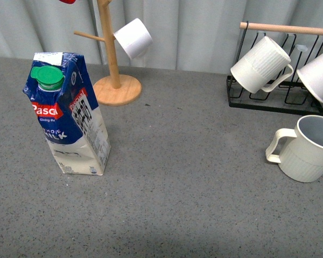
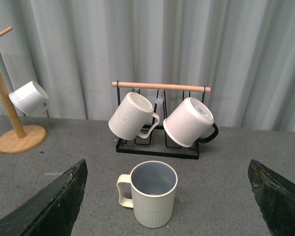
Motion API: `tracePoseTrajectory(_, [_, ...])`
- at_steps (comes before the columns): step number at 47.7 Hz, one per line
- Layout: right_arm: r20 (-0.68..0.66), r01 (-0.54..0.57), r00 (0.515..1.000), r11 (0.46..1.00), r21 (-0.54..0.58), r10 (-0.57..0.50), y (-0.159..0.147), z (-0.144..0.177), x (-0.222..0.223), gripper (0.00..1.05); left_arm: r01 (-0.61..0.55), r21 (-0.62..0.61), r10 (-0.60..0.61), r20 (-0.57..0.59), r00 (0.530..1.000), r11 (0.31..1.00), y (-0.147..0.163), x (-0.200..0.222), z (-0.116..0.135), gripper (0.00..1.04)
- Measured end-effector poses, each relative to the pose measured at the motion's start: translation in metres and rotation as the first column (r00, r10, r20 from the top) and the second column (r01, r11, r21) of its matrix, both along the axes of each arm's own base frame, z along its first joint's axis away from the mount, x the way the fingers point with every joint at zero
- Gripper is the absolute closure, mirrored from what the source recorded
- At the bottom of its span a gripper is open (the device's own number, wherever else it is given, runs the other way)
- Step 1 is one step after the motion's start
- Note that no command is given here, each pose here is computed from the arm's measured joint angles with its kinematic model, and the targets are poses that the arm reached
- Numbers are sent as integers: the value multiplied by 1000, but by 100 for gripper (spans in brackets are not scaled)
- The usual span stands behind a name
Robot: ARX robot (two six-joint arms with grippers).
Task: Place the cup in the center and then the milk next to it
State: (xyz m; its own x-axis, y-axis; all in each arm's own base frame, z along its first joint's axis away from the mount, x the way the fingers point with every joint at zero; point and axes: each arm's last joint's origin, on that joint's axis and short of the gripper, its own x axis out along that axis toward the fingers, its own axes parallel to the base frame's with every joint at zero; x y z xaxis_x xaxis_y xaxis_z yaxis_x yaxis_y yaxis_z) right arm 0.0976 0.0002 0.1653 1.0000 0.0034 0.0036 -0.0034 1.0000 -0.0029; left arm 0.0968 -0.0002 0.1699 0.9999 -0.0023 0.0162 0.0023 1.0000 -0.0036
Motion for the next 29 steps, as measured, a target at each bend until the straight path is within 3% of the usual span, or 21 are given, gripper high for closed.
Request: tracePoseTrajectory(29, [0,0,1000,1000,0,0,0,0,0,9,0,0,0,0,1000,1000,0,0,0,6])
